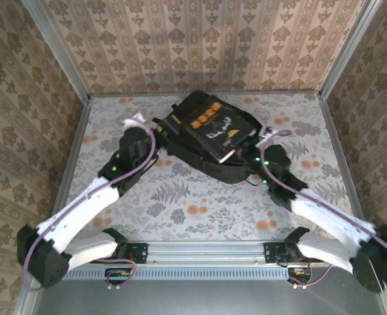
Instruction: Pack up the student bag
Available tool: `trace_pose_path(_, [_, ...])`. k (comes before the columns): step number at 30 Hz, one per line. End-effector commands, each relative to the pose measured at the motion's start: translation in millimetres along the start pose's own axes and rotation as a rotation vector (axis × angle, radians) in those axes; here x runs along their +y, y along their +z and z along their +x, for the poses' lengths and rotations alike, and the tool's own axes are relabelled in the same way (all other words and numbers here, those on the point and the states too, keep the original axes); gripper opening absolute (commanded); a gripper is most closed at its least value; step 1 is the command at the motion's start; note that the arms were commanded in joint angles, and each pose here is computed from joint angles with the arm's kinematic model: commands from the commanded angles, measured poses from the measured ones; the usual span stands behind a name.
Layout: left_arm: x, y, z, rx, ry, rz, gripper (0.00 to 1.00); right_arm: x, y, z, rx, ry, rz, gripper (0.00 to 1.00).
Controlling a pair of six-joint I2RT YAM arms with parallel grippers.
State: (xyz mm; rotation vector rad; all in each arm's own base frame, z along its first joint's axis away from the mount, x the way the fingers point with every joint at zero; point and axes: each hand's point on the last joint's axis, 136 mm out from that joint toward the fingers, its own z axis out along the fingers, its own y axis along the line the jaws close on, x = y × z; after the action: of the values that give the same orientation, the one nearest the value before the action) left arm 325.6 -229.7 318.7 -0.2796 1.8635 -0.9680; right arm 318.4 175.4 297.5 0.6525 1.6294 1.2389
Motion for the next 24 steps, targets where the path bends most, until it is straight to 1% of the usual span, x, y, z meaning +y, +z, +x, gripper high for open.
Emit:
trace_pose_path(1, [-11, 28, 40, 0.266, 0.293, 0.006, 0.74, -30, -45, -46, -0.163, -0.181, 0.21, 0.0])
trace_pose_path(4, [-14, 57, 70, 0.433, 0.456, -0.025, 0.74, -42, -80, -76, -0.269, -0.252, 0.3, 0.0])
trace_pose_path(7, [-20, 82, 95, 0.538, 0.581, -0.04, 0.74, -48, -105, -95, -0.333, -0.306, 0.369, 0.0])
trace_pose_path(12, [-40, 107, 139, 0.658, 0.811, -0.044, 0.76, -62, -131, -115, -0.396, -0.389, 0.537, 0.0])
trace_pose_path(15, [-48, 117, 168, 0.72, 0.916, -0.052, 0.78, -64, -138, -123, -0.422, -0.437, 0.589, 0.0])
trace_pose_path(16, [-48, 121, 174, 0.729, 0.948, -0.067, 0.78, -64, -138, -125, -0.424, -0.45, 0.6, 0.0])
trace_pose_path(18, [-40, 131, 175, 0.719, 0.991, -0.138, 0.79, -63, -136, -125, -0.417, -0.464, 0.597, 0.0])
trace_pose_path(21, [-29, 147, 165, 0.679, 1.041, -0.228, 0.8, -62, -130, -123, -0.4, -0.461, 0.57, 0.0])
trace_pose_path(24, [-26, 159, 156, 0.652, 1.113, -0.273, 0.81, -64, -122, -119, -0.375, -0.452, 0.546, 0.0])
